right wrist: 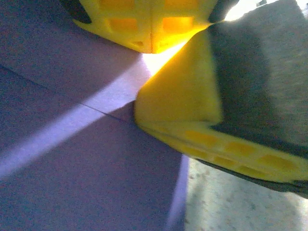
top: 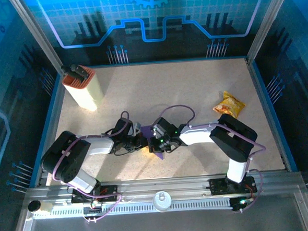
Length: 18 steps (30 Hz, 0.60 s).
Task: Fold a paper plane with a square sheet of paper (pick it up from the middle)
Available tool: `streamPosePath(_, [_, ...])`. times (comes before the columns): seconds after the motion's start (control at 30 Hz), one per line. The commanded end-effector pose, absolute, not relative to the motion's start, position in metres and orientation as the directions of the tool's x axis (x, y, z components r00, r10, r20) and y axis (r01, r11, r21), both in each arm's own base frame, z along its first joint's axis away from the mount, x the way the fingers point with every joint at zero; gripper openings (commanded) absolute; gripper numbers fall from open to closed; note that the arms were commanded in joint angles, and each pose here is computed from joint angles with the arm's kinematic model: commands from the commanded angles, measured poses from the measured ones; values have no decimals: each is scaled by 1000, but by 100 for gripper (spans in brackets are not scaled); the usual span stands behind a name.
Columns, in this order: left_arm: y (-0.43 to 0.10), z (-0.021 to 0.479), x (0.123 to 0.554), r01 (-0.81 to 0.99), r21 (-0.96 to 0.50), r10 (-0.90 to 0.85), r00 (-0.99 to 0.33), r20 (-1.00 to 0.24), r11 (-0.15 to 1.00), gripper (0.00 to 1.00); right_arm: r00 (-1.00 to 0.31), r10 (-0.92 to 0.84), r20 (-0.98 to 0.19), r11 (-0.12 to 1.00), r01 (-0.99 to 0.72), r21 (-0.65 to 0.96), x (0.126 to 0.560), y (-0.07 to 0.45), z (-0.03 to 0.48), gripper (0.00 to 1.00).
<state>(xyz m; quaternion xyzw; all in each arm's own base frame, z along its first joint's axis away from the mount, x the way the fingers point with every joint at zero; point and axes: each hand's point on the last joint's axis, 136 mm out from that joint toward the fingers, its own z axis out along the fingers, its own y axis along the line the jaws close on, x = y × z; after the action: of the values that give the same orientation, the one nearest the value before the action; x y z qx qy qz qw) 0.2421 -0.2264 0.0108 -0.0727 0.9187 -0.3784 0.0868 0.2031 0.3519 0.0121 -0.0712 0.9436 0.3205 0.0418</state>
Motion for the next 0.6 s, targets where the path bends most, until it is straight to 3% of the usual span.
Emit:
streamPosePath(0.0, [-205, -22, 215, -154, -607, -206, -978, -15, 780, 0, -991, -92, -96, 829, -129, 543, 193, 336, -16, 3])
streamPosePath(0.57, [-200, -23, 215, -168, -587, -225, -974, -25, 792, 0, -990, -119, -74, 792, -140, 594, 139, 285, -4, 8])
